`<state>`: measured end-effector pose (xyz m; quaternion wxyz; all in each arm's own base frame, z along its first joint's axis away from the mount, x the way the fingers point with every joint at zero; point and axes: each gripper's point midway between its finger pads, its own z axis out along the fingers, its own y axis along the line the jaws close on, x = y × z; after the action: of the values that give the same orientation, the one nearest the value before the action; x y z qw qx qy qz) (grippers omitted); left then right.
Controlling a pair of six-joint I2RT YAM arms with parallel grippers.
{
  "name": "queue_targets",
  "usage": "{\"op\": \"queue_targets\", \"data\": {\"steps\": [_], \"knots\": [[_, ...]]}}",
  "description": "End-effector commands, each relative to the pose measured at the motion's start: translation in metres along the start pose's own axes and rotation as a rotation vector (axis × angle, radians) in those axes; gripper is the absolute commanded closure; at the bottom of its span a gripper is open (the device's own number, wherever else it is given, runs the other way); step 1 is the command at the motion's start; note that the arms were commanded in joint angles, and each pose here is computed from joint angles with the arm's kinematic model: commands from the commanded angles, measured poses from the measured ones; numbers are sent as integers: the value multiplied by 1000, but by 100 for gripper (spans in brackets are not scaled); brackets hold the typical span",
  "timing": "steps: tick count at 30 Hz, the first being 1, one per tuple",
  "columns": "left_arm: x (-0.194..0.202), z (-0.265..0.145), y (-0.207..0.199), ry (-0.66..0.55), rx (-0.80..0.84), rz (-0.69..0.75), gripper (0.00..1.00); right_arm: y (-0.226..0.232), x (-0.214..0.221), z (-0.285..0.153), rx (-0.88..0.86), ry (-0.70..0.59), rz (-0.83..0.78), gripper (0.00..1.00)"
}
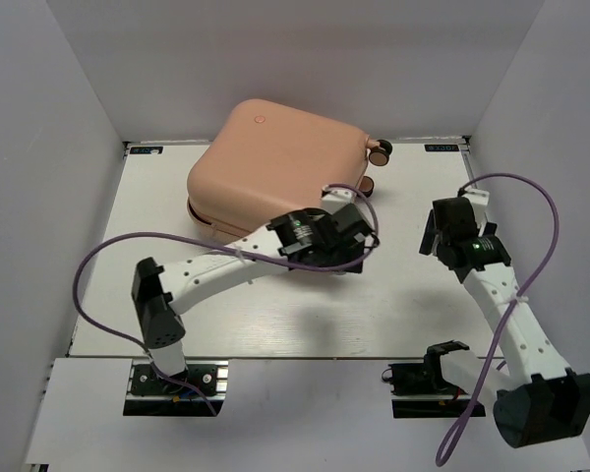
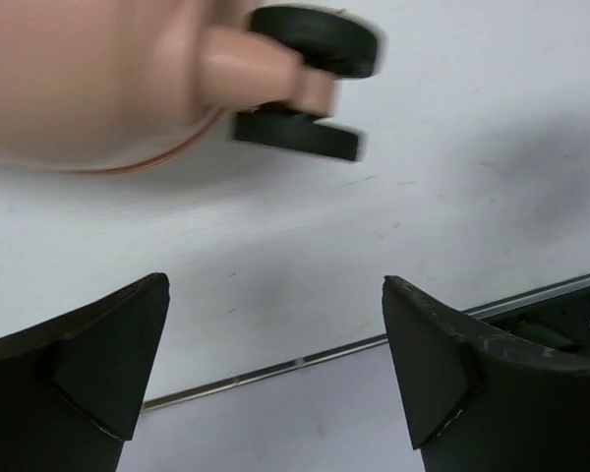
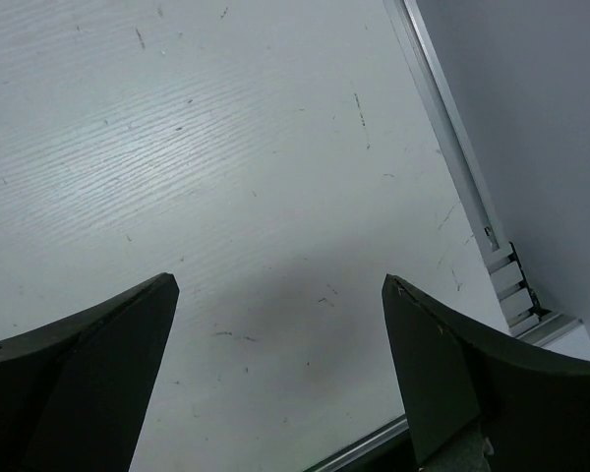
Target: Pack the luggage
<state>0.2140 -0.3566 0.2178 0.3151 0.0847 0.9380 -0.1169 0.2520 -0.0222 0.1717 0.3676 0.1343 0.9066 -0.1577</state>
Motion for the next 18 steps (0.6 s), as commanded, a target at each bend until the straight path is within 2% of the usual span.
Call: {"op": "queue_targets", "data": {"steps": [1, 3, 7, 15, 18], "knots": [[-41, -17, -25, -163, 20, -109, 0, -14, -3, -7, 28, -49, 108, 10], [-38, -2, -26, -165, -44, -120, 0, -13, 5, -6, 16, -28, 106, 10], [-39, 17, -26, -188, -120, -283, 0, -5, 10, -6, -44, -26, 137, 10], [-35, 62, -24, -231, -236, -323, 0, -2, 9, -7, -86, -45, 162, 10], [-37, 74, -18, -252, -272, -331, 9, 1, 8, -8, -106, -53, 166, 10]]}}
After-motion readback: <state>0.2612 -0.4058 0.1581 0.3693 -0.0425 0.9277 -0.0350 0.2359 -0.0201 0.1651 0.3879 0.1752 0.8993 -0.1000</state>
